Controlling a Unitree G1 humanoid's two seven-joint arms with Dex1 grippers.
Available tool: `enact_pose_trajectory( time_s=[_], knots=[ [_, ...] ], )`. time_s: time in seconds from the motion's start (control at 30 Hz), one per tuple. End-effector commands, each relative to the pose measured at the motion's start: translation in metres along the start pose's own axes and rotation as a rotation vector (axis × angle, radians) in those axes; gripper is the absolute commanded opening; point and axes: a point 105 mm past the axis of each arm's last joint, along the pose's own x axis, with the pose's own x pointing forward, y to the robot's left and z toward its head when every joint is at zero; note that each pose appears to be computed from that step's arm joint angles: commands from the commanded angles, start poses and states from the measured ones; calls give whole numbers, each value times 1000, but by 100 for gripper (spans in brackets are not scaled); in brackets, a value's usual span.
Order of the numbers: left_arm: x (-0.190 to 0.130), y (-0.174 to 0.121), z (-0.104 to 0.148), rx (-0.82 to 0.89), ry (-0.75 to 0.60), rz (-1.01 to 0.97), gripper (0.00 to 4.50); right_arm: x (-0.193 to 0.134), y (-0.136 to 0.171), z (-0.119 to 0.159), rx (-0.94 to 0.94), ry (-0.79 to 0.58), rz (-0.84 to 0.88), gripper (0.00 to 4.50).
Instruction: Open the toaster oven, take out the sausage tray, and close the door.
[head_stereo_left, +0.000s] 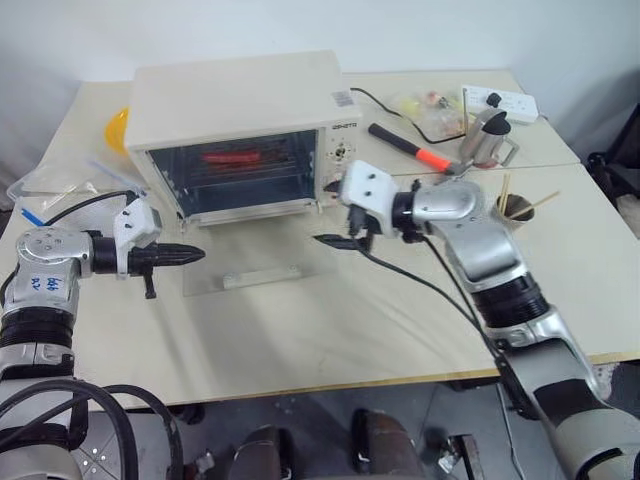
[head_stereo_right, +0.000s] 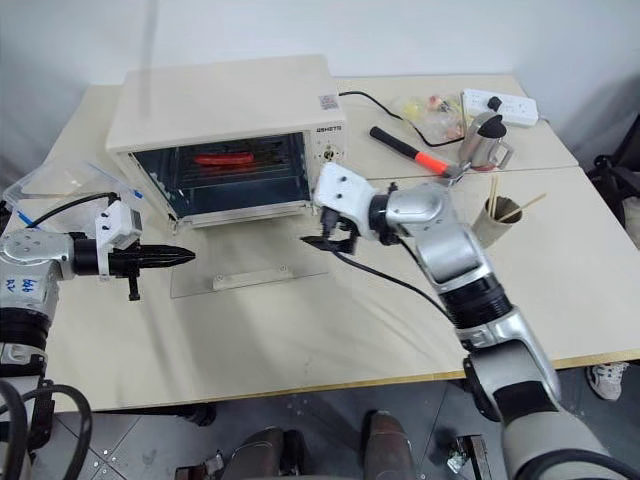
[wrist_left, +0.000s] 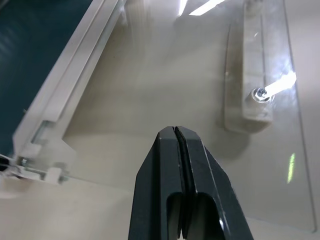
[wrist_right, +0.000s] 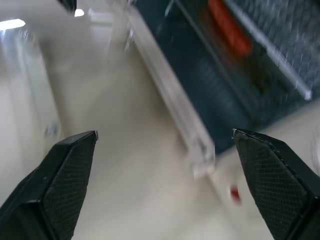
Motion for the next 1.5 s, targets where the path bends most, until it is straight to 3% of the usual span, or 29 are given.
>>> enact_pose_trajectory(
  time_s=[0.03, 0.27, 0.37, 0.5, 0.8, 1.0, 1.1, 1.5],
  knots=[
    [-9, 4, 9, 49, -62, 84, 2, 16, -8, 23, -93, -44, -73, 450],
    [-23, -18, 41, -104, -418, 260, 2, 50, -15, 25, -262, 38, -172, 450],
    [-30, -35, 47, -125, -530, 341, 53, 63, -19, 30, -290, 52, -216, 450],
    [-49, -43, 53, -111, -692, 597, 173, 80, -19, 30, -392, 99, -264, 450],
    [-72, -67, 44, -170, -781, 938, 448, 106, -13, 30, -533, 153, -318, 450],
    [-88, -68, 43, -216, -816, 1036, 448, 113, -24, 28, -619, 254, -419, 450],
    [-89, -68, 43, -220, -810, 1035, 450, 115, -23, 29, -656, 279, -433, 389],
    [-86, -66, 46, -245, -826, 1009, 450, 119, -19, 28, -764, 296, -470, 3]
  ],
)
